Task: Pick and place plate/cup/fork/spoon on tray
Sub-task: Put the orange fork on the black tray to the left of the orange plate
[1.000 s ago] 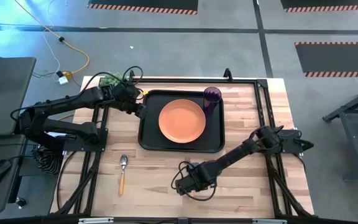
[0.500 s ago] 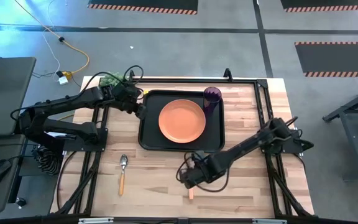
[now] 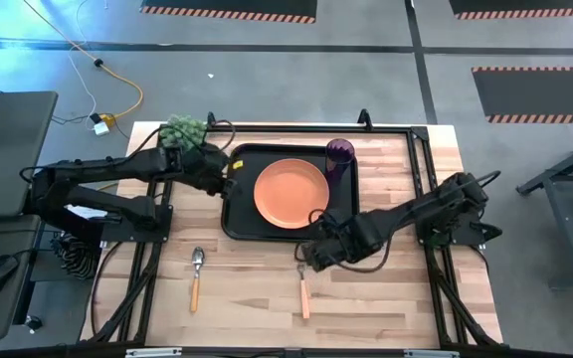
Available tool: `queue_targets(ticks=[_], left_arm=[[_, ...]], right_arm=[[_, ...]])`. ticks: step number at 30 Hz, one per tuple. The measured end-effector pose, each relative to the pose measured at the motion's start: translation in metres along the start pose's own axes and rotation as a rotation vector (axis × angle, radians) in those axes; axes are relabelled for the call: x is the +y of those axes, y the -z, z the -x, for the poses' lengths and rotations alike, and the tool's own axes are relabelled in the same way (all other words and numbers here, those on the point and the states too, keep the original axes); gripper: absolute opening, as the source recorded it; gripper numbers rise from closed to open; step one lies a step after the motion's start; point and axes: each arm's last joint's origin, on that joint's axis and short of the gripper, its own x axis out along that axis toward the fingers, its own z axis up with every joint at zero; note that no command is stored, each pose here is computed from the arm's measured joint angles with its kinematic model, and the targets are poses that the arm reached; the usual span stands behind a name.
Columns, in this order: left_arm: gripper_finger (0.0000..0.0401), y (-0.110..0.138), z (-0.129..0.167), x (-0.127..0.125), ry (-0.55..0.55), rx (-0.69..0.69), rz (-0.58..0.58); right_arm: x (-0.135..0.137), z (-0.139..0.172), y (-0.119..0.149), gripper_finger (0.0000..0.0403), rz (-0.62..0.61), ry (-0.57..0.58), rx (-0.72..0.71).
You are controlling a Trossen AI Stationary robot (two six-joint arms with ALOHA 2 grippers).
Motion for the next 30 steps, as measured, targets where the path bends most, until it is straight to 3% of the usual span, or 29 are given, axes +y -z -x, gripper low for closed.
queue_targets(ticks=[6, 20, 30], left_arm=[[0.0106, 0.016, -0.001, -0.024, 0.112, 0.015, 0.094], [0.0106, 0.053, -0.018, -0.084, 0.37, -0.035, 0.228], [0.0106, 0.077, -0.057, -0.106, 0.397, -0.023, 0.328]], right_arm=[[-0.016, 0.014, -0.023, 0.0172, 0.107, 0.049, -0.02], [-0.042, 0.049, -0.068, 0.0172, 0.304, 0.017, -0.132], [-0.07, 0.089, -0.079, 0.0172, 0.38, -0.066, -0.216]])
